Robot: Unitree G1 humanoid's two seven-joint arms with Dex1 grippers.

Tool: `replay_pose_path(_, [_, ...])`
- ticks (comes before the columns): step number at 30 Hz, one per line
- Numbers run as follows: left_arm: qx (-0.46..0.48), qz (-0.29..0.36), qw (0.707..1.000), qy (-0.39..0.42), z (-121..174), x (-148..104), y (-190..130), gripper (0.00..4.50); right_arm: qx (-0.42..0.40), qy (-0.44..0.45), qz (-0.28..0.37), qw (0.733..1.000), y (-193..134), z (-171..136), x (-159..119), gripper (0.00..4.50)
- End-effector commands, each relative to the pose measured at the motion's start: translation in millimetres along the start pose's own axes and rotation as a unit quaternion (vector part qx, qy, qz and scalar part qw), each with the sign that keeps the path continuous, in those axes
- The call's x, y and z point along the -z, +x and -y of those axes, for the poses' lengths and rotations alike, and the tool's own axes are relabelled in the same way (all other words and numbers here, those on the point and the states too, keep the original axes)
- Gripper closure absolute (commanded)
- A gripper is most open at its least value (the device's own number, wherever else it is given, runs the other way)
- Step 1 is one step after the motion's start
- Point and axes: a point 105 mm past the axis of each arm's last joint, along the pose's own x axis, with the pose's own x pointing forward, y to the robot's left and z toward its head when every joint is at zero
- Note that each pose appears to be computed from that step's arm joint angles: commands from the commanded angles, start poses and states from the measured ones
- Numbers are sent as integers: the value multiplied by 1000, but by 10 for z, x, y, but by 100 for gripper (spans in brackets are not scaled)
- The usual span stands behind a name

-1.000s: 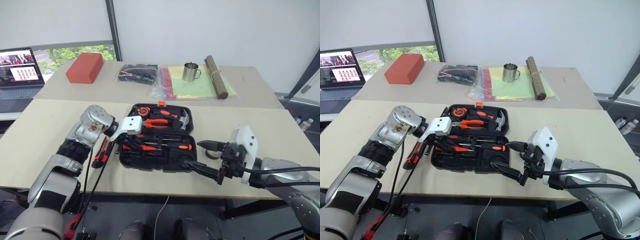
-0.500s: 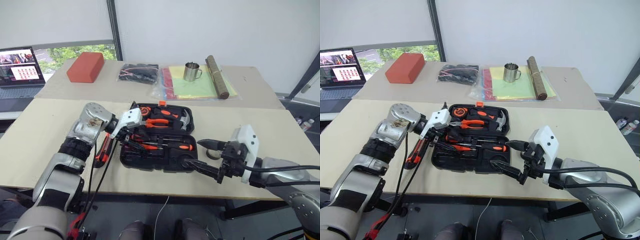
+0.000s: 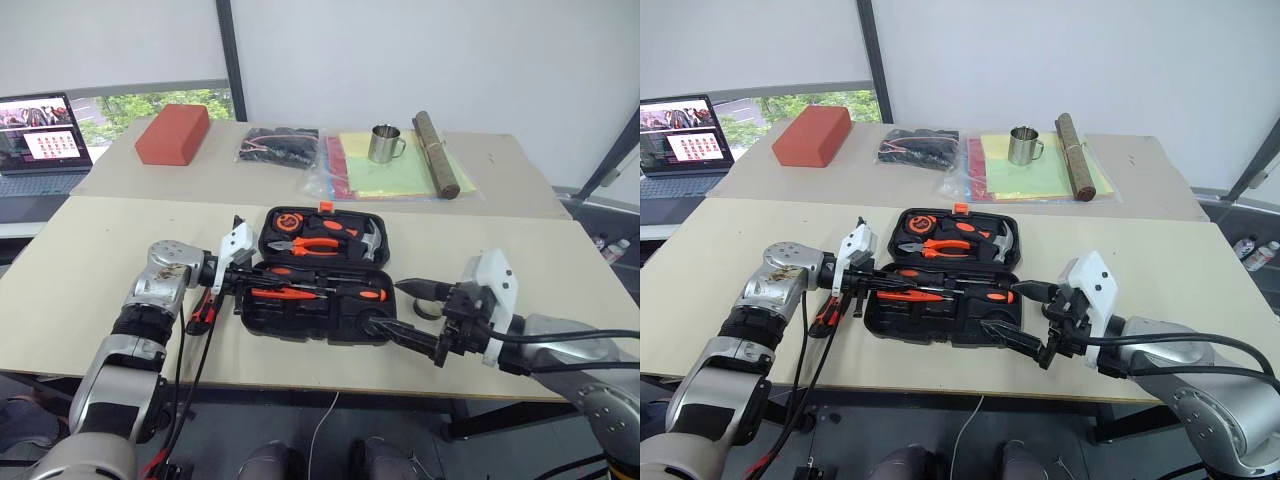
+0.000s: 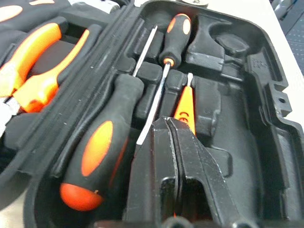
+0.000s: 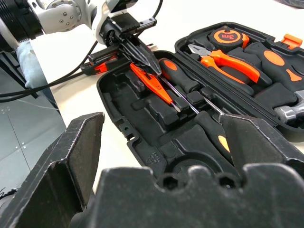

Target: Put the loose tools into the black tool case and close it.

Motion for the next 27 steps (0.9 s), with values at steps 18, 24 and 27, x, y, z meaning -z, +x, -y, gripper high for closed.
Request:
replay_pose_path(18, [-42,6,999,12,-59,-40,-216,444,18,-2,40,999,-11,105,-193,0])
replay_pose_path(24, [-172,67,979,-88,63,-142,-1048,254,-36,-50,13,998,48,88,-251,0])
replay_pose_path(27, [-264,39,954,-136,239,150,-1407,144,-67,-68,-1,995,93,58,-244,0])
